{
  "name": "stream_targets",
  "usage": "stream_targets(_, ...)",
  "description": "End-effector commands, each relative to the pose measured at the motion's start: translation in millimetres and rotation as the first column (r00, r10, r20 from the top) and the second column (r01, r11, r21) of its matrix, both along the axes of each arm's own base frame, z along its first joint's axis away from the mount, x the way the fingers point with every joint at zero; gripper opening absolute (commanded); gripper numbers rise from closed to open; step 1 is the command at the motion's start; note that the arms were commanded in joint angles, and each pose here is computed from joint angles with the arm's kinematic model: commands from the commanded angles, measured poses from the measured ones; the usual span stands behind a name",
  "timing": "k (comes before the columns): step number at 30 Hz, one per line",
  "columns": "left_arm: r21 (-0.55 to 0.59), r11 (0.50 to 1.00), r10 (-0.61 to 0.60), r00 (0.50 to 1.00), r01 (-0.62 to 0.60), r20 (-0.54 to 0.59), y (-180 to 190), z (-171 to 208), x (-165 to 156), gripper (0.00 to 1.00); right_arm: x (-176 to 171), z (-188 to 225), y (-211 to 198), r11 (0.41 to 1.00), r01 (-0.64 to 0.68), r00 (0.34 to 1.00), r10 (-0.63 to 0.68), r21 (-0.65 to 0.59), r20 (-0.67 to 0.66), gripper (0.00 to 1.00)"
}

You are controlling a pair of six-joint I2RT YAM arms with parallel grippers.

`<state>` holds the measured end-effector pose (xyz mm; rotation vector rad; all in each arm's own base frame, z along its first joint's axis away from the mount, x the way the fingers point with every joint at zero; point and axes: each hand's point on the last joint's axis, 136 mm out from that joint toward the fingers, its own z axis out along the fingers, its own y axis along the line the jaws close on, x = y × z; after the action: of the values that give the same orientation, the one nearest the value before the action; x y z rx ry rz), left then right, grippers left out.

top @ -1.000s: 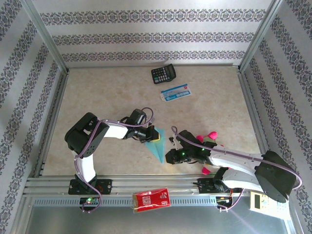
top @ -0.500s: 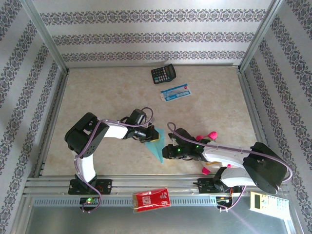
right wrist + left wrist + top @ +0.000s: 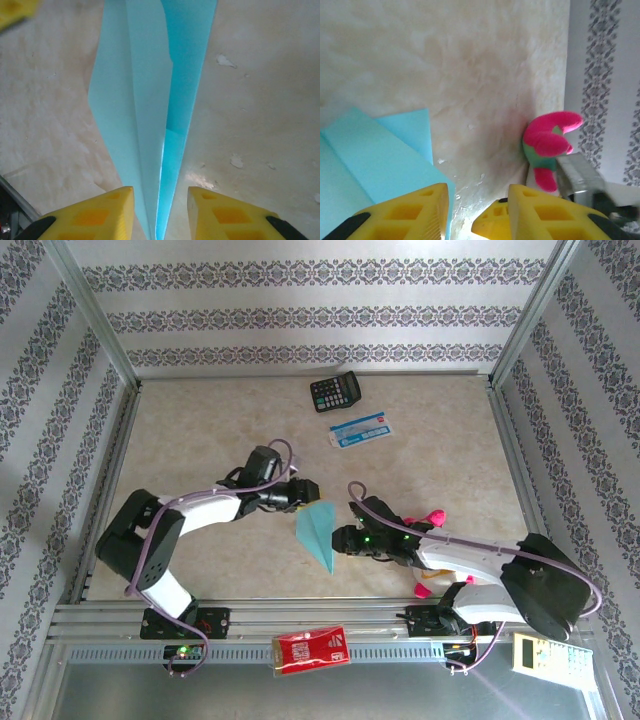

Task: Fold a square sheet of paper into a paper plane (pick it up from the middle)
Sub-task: Turn over the paper at the center of the table.

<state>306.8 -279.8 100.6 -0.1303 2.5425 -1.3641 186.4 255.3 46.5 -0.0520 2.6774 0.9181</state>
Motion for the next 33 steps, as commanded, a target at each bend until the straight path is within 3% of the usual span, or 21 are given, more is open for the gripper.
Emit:
stream_targets(1,0.031,0.996,0.079,0.996,-0.078,-0.039,30,-12,2,0.38,15,9,12,1.000,0.015,0.999,-0.016,0.009,0.048,0.35)
stream_targets(7,0.021,0.994,0.111,0.993,-0.110,-0.050,47,-14,2,0.38,20,-2,21,1.000,-0.002,0.999,0.002,0.002,0.045,0.35)
stream_targets(21,0.023,0.994,0.109,0.990,-0.108,-0.085,51,-26,-2,0.38,25,-16,34,0.999,-0.036,0.999,0.036,0.001,0.026,0.23)
stream_targets(33,0.023,0.991,0.134,0.988,-0.132,-0.071,62,-20,3,0.37,38,4,28,0.999,-0.027,0.998,0.025,0.039,0.063,0.00)
